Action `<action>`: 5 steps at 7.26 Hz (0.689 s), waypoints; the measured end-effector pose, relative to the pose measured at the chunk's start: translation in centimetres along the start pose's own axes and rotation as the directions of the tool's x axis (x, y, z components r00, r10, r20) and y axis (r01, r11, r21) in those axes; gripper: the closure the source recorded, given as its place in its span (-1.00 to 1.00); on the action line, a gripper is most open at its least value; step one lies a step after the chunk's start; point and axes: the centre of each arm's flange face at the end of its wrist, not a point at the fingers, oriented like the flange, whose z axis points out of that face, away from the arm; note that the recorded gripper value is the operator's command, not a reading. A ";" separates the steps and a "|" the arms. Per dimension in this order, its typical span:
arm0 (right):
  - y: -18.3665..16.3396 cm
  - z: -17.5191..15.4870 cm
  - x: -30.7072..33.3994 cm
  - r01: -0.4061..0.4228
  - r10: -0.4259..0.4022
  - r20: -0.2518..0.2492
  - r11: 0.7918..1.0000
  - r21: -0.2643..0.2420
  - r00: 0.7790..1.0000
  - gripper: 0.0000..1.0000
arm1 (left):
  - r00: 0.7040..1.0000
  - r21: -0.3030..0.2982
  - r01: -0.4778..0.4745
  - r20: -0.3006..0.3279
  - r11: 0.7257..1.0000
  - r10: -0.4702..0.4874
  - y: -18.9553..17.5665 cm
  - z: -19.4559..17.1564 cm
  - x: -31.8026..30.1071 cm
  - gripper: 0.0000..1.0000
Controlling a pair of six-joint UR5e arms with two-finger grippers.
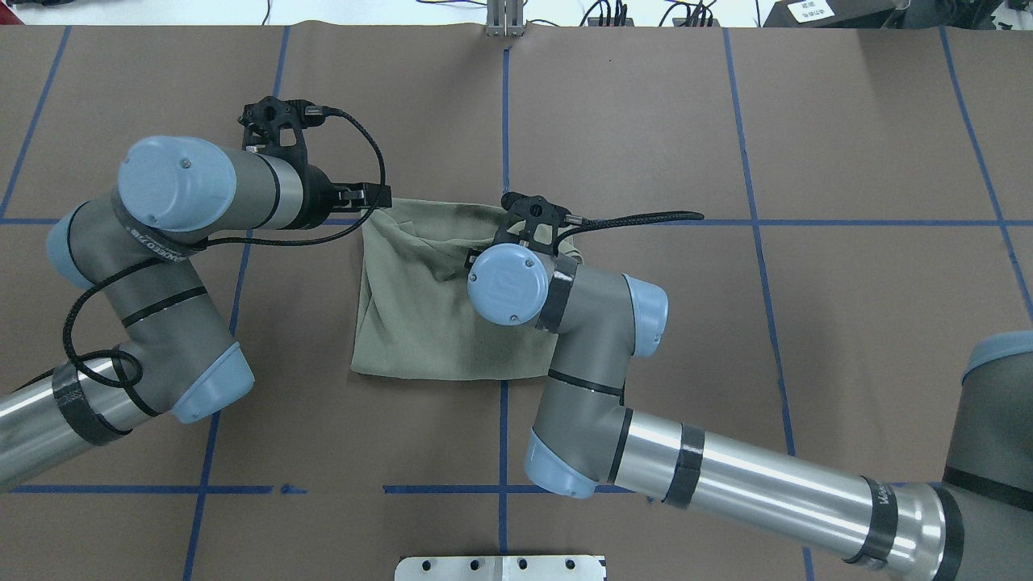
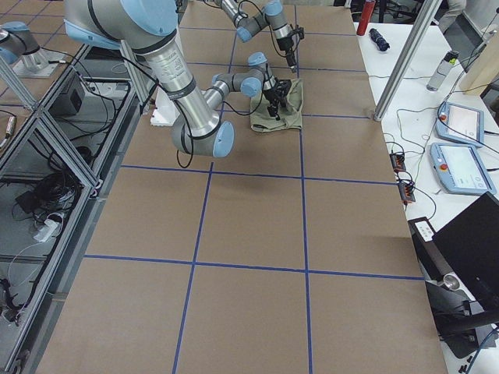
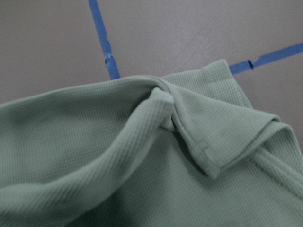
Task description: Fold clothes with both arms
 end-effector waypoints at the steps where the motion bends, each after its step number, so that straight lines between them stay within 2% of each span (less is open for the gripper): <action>1: -2.8 1.6 -0.1 0.002 -0.001 -0.038 1.000 0.025 0.999 -1.00 | 1.000 0.001 0.000 -0.002 1.000 0.000 0.0 -0.1 0.1 -1.00; 3: -10.3 3.8 1.3 0.025 -0.018 -0.103 0.997 0.068 0.995 -1.00 | 1.000 0.003 0.000 -0.006 1.000 0.000 0.0 -0.4 0.1 -1.00; 4: -14.1 4.4 2.4 0.035 -0.026 -0.126 0.997 0.073 0.992 -1.00 | 1.000 0.003 0.000 -0.007 1.000 0.000 0.1 -0.5 0.1 -1.00; 5: -16.4 4.0 2.4 0.029 -0.022 -0.118 0.998 0.061 0.993 -1.00 | 1.000 0.002 -0.001 -0.008 1.000 0.001 0.2 -0.6 0.1 -1.00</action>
